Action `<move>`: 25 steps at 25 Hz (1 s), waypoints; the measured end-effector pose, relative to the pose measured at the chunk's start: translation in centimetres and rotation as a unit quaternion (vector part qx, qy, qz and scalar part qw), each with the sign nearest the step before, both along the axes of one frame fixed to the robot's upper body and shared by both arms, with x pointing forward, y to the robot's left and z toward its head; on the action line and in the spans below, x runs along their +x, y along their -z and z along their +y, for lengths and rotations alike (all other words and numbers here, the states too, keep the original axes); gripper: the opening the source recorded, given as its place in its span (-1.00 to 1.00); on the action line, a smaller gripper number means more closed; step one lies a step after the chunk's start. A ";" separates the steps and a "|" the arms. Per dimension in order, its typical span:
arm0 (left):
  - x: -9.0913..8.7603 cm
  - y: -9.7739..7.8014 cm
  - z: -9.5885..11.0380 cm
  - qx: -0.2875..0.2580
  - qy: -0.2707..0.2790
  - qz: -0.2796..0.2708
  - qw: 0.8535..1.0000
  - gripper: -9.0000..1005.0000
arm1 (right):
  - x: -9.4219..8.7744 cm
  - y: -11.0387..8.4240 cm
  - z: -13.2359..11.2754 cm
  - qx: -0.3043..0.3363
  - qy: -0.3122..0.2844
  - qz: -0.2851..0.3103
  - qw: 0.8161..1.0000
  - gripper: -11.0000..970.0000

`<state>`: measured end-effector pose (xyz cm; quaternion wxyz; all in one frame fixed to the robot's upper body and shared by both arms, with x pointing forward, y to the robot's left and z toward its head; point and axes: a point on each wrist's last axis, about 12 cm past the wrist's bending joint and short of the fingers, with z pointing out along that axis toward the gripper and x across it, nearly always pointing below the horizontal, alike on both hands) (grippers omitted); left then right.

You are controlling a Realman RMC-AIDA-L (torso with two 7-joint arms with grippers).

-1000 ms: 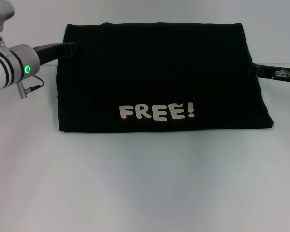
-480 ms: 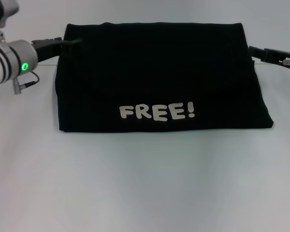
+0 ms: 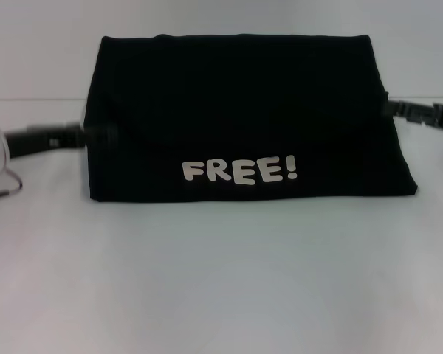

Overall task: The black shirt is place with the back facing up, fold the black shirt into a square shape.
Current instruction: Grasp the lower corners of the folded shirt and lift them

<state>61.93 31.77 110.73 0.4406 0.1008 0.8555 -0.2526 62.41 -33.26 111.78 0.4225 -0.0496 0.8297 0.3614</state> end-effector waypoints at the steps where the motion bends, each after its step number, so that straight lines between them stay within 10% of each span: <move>1: -0.4 0.4 0.0 0.003 0.002 0.013 1.000 0.81 | -0.3 0.1 -0.3 0.004 -0.001 0.008 1.000 0.85; 25: -1.5 3.2 -1.9 0.062 0.041 0.087 0.993 0.79 | -1.1 0.6 -1.5 0.013 0.017 0.029 0.999 0.89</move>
